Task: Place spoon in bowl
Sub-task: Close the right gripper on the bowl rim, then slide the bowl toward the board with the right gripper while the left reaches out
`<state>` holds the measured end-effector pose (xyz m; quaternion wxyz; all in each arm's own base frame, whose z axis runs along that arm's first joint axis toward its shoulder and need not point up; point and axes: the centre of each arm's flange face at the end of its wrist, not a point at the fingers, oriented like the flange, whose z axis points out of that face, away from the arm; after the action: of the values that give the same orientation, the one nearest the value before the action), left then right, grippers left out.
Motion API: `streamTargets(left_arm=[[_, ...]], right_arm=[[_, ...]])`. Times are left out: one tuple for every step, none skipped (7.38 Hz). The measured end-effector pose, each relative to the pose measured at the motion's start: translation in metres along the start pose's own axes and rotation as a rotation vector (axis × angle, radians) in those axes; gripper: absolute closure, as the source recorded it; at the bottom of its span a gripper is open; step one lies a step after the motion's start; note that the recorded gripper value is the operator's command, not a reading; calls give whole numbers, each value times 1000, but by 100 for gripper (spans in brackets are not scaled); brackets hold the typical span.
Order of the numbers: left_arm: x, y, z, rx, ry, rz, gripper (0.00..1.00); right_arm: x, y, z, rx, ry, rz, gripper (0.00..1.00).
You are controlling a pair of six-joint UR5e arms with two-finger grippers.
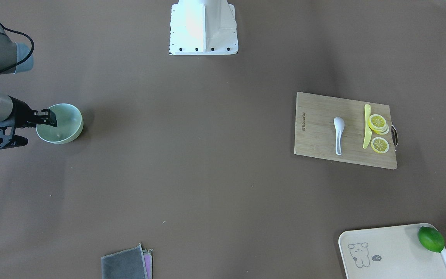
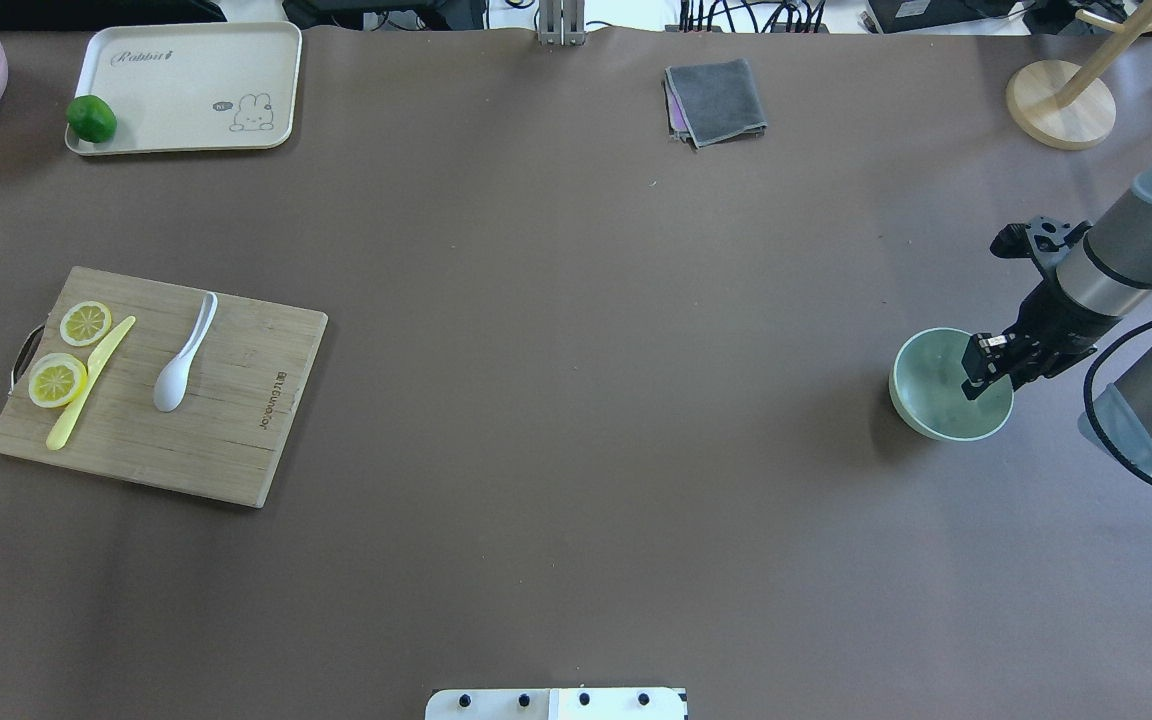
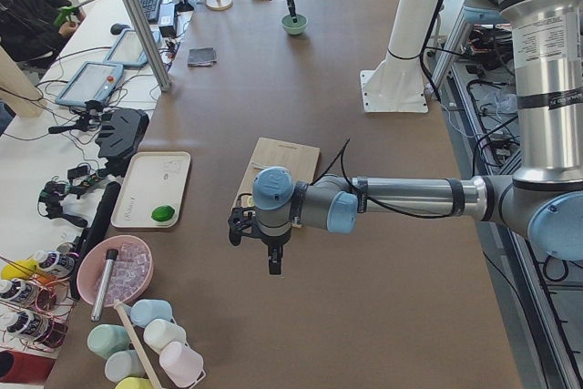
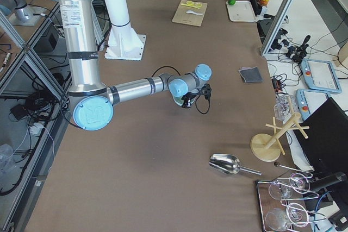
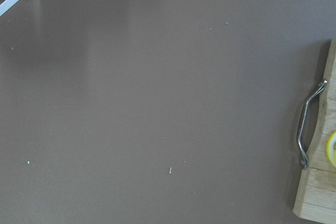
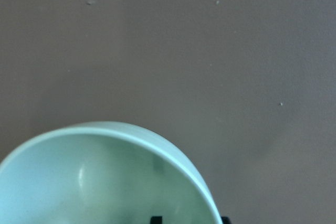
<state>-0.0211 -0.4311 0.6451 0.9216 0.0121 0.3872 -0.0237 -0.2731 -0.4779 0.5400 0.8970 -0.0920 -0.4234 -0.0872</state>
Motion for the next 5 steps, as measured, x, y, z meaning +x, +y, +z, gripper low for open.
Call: streamTargets(left_arm=[[1,0,0,0,0,1,2],[1,-1,0,-1,-1,1,2],[0,-1,1,-2,-1,1,2],[-1,-1,2,-3,-2,0,2],[-1,-1,3,-5,-2,-2,2]], right_arm=[[-3,0,-1,-1,-7,4,100],[-7,1,-3,-10,-27,11,100],[-14,3,-6,-31,-64,35,100],[-24,3,-12,-47,-102,68,100],[-43,-1,-21,-57,-142,87,100]])
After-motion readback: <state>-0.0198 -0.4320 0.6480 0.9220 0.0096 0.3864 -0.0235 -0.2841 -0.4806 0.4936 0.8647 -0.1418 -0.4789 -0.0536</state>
